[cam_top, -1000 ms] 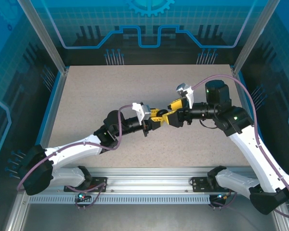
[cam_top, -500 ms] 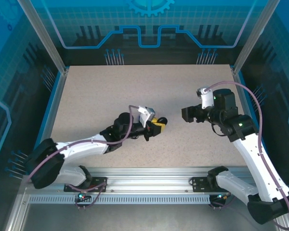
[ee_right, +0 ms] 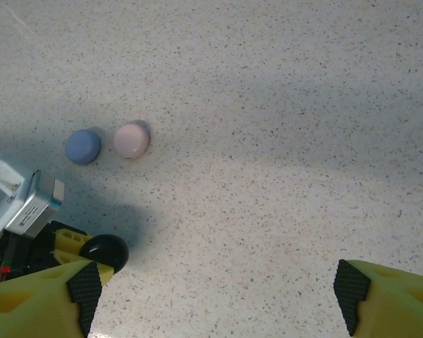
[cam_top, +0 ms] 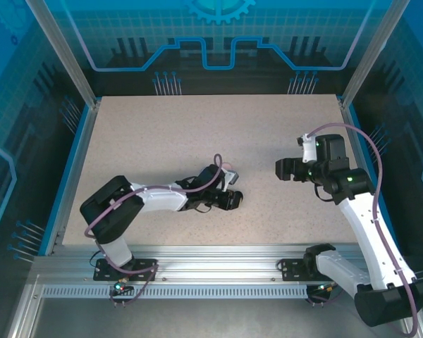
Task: Insert the wireless bluetooth earbuds into the charging case
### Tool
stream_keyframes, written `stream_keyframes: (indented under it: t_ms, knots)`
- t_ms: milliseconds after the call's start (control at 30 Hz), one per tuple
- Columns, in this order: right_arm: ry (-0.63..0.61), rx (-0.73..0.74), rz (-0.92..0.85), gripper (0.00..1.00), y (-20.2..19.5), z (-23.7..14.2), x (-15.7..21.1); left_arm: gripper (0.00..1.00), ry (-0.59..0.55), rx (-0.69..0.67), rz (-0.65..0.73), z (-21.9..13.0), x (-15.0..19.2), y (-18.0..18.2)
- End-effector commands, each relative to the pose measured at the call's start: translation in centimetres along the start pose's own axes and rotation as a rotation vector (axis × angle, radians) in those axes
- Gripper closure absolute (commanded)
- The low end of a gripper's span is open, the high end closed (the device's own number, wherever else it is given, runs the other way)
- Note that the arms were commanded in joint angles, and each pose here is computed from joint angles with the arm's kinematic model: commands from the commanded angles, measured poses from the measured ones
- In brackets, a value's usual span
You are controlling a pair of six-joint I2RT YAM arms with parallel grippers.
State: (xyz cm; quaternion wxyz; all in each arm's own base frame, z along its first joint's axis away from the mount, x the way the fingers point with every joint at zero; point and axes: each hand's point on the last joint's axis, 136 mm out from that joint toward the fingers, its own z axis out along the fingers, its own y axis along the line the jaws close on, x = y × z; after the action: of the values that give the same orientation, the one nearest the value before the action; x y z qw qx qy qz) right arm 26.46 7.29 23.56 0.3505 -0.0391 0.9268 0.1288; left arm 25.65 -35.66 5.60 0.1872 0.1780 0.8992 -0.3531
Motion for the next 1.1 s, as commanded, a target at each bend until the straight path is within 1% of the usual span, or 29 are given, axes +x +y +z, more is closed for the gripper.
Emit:
stream_keyframes:
  t_ms: [0, 100, 233, 267, 367, 400, 467, 533, 600, 667, 767, 933, 1000, 1067]
  knots:
    - [0.027, 0.023, 0.013, 0.11, -0.8, -0.2, 1.1, 0.97, 0.087, -0.065, -0.069, 0.7, 1.1, 1.3]
    - [0.022, 0.028, 0.011, 0.11, -0.9, -0.6, 1.1, 0.94, 0.108, -0.089, -0.084, 1.3, 1.2, 1.8]
    - [0.031, 0.048, 0.002, 0.11, -1.3, -0.8, 1.3, 0.87, 0.134, -0.134, -0.074, 1.6, 1.3, 2.4]
    - [0.036, 0.057, -0.003, 0.11, -1.5, -0.9, 1.4, 0.84, 0.141, -0.152, -0.070, 1.6, 1.3, 2.7]
    - [0.045, 0.087, -0.008, 0.10, -2.2, -1.4, 1.5, 0.69, 0.140, -0.188, -0.056, 1.3, 1.2, 3.3]
    - [0.043, 0.091, -0.007, 0.09, -2.4, -1.6, 1.4, 0.63, 0.140, -0.197, -0.048, 1.2, 1.2, 3.4]
    - [0.041, 0.092, -0.004, 0.08, -2.6, -1.8, 1.4, 0.54, 0.133, -0.215, -0.037, 0.8, 1.0, 3.6]
    - [0.036, 0.095, 0.003, 0.05, -2.9, -2.0, 1.4, 0.42, 0.108, -0.234, -0.025, 0.1, 0.5, 3.8]
    - [0.032, 0.096, 0.007, 0.03, -3.1, -2.1, 1.4, 0.34, 0.068, -0.242, -0.015, -1.0, -0.4, 3.9]
    - [0.029, 0.104, 0.012, 0.00, -3.4, -2.2, 1.3, 0.29, 0.022, -0.242, -0.006, -2.5, -1.4, 3.9]
    - [0.008, 0.110, 0.014, 0.00, -3.7, -2.2, 1.0, 0.22, -0.062, -0.248, 0.005, -5.2, -3.1, 4.1]
    - [-0.043, 0.126, 0.036, 0.00, -4.6, -0.9, 0.9, 0.14, -0.248, -0.300, 0.051, -11.0, -6.3, 4.9]
    - [-0.089, 0.198, 0.072, 0.00, -6.1, -0.3, 0.7, 0.09, -0.343, -0.350, 0.068, -14.0, -7.6, 5.6]
    - [-0.149, 0.245, 0.071, 0.00, -7.3, 0.3, 0.3, 0.03, -0.441, -0.392, 0.071, -16.9, -8.7, 6.5]
